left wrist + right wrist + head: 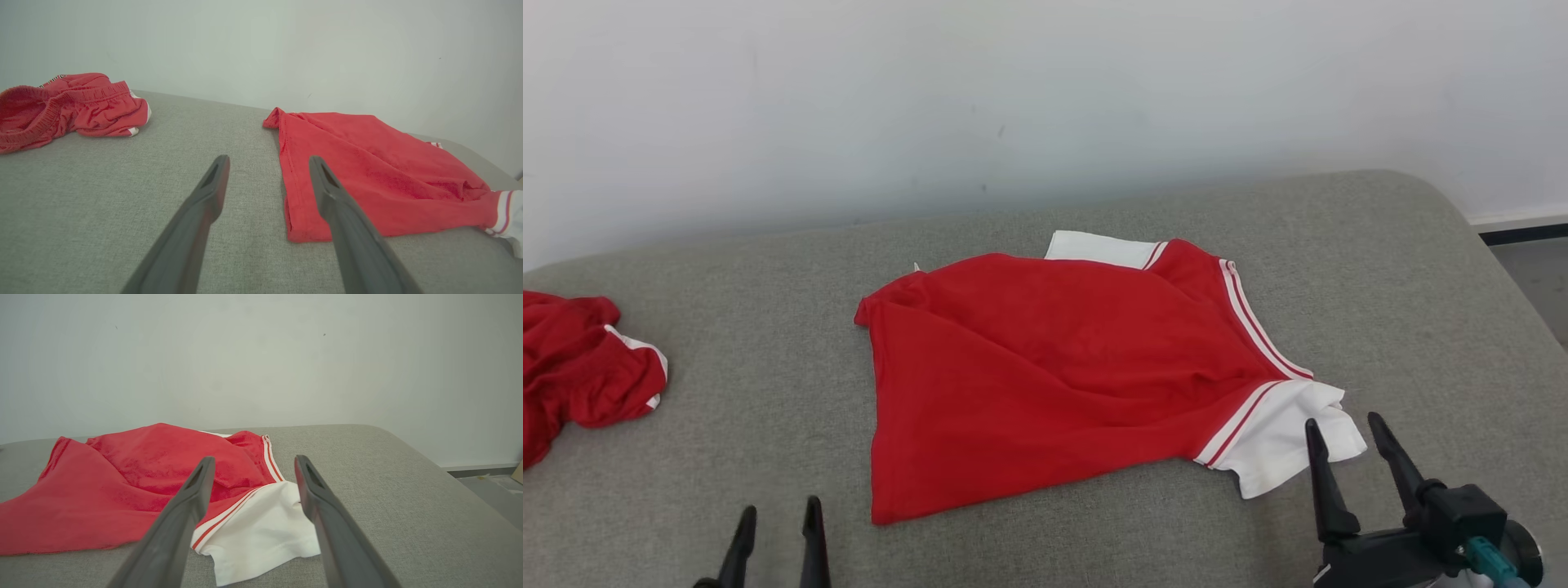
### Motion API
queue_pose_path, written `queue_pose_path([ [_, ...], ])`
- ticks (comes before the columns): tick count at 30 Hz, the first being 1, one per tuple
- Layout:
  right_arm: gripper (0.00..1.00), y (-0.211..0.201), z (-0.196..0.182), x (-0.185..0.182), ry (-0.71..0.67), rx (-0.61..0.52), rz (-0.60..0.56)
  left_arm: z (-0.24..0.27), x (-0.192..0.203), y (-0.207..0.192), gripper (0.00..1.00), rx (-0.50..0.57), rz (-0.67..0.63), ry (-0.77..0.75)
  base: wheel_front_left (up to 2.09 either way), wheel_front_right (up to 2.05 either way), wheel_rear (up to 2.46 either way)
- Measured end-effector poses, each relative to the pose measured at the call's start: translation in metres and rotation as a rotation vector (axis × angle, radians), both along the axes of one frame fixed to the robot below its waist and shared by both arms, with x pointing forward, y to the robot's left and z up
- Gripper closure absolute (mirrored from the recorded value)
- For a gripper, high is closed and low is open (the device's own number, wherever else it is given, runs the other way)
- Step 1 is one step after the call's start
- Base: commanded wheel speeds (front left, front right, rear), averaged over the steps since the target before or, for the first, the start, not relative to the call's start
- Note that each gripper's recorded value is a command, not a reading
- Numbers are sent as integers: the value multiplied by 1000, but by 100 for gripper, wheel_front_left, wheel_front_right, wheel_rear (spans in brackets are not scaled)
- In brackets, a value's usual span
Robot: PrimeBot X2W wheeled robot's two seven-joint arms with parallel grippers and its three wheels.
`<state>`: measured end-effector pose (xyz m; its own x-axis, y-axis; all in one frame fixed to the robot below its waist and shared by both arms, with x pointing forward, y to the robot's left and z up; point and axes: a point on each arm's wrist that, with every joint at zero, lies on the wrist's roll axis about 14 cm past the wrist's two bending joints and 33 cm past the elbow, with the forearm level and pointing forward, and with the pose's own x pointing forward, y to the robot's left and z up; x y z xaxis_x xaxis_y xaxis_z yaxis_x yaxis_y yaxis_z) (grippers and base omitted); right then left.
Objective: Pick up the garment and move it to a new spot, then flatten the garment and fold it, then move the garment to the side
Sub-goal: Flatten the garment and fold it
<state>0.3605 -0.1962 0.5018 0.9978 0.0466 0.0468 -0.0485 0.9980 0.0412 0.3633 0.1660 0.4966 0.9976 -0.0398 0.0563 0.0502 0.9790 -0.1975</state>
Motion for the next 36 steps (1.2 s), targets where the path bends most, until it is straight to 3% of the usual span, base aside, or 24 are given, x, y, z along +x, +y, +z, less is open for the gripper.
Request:
queue_pose_path([
  [6,0,-18,-5,9,43,-19,-41,-29,5,-17,0,-2,-55,92,0,0,0],
  [18,0,-63,-59,31,290,-38,-148,-75,37,-55,0,33,-159,240,0,0,0],
  [24,0,-65,-86,38,387,-31,-152,-107,41,-60,0,61,-162,341,0,0,0],
  [31,0,-63,-105,44,445,5,-159,-114,52,-64,0,65,-175,352,0,0,0],
  [33,0,-62,-111,44,462,25,-162,-115,54,-65,10,64,-177,353,0,0,0],
  [36,0,-51,-122,45,503,49,-138,-117,56,-64,13,61,-179,354,0,0,0],
])
